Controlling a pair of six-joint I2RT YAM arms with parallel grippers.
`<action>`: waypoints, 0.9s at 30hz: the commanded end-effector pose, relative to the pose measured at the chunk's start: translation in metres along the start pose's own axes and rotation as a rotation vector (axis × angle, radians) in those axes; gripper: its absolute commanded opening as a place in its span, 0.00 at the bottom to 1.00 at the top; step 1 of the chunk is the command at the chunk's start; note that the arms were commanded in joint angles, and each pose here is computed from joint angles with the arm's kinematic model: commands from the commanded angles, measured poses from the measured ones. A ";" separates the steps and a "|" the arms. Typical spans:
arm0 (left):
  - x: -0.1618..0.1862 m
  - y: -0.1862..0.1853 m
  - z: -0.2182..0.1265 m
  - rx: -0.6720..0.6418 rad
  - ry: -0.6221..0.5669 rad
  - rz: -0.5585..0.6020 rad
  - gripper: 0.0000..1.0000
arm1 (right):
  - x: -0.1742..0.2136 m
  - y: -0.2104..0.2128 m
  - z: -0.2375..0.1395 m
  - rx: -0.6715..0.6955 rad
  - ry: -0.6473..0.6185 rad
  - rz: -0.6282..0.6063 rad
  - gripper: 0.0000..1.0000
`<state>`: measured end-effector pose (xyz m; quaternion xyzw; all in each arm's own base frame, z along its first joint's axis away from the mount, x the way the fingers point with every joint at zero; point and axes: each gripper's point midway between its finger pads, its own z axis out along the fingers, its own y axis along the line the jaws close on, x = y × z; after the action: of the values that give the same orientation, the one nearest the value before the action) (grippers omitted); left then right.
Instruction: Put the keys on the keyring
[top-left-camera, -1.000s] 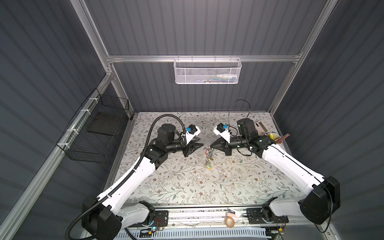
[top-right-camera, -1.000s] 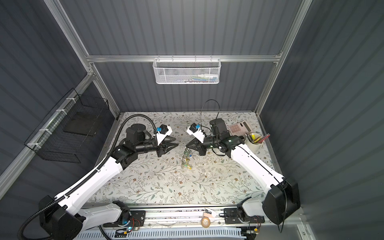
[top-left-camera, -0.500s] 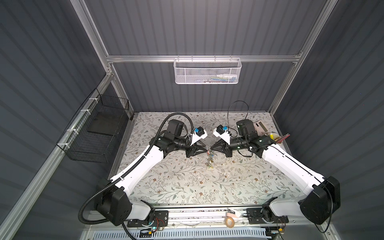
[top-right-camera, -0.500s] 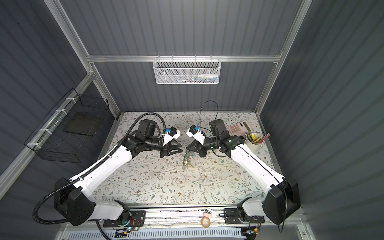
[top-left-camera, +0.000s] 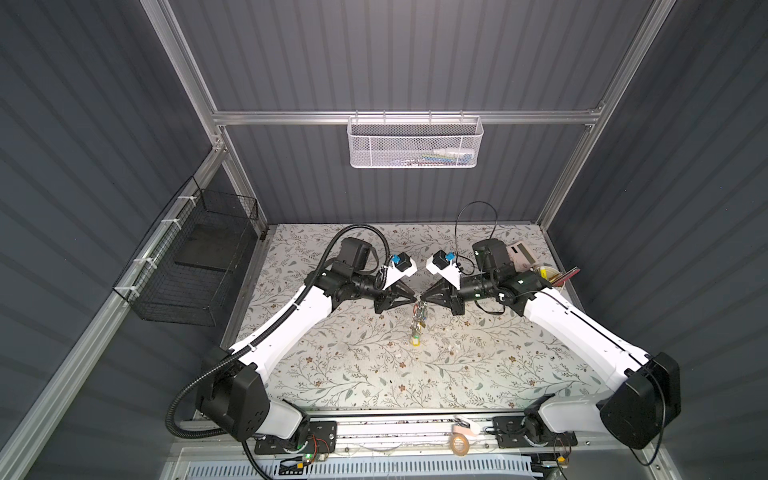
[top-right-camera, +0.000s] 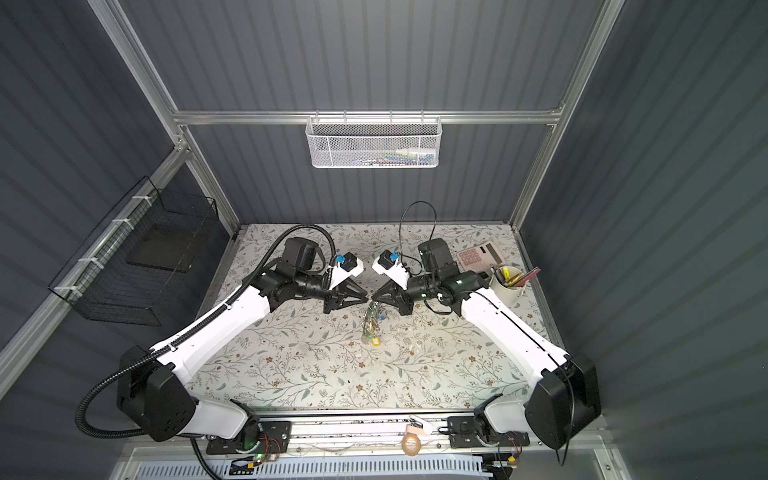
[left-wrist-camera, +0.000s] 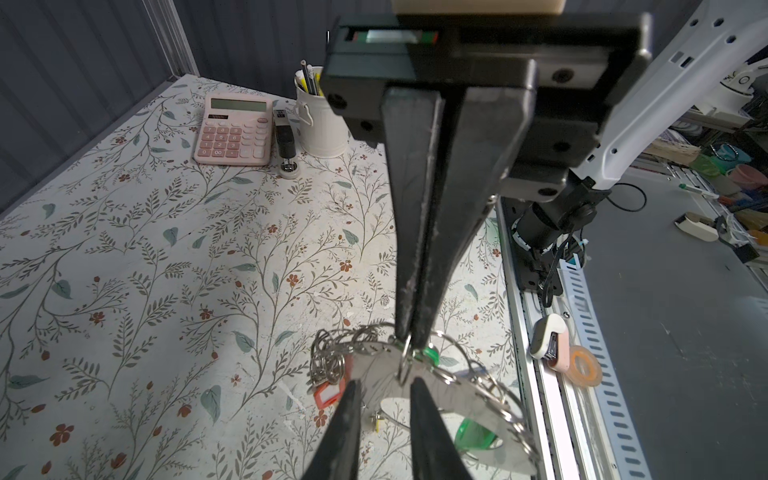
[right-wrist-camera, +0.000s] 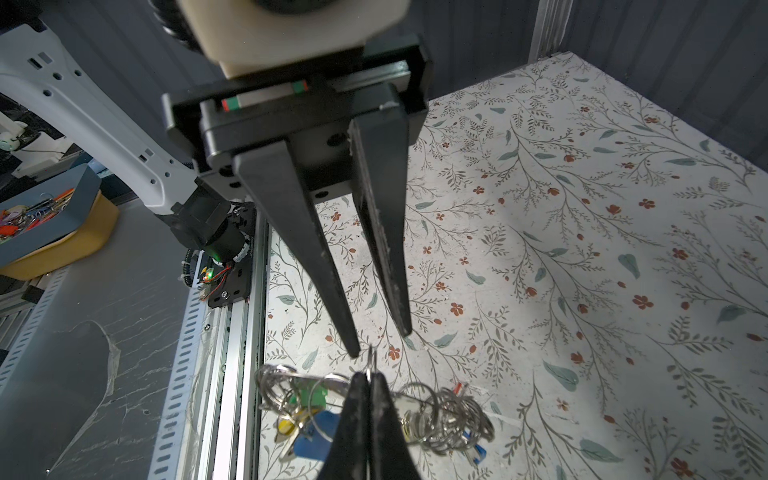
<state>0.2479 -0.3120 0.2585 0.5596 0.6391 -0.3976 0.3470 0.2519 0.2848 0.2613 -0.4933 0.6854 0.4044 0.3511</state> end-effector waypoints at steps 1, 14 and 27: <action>-0.011 -0.002 -0.004 0.024 -0.022 0.016 0.21 | -0.016 0.007 -0.002 -0.031 -0.042 -0.026 0.00; -0.016 -0.010 0.001 0.069 -0.054 0.028 0.16 | -0.020 0.007 -0.002 -0.036 -0.060 -0.035 0.00; -0.012 -0.009 0.010 0.043 -0.042 0.020 0.00 | -0.019 0.004 -0.002 -0.031 -0.060 -0.027 0.00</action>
<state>0.2428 -0.3197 0.2651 0.5635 0.6214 -0.4175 0.3494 0.2501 0.2867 0.2650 -0.4909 0.6809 0.4156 0.3503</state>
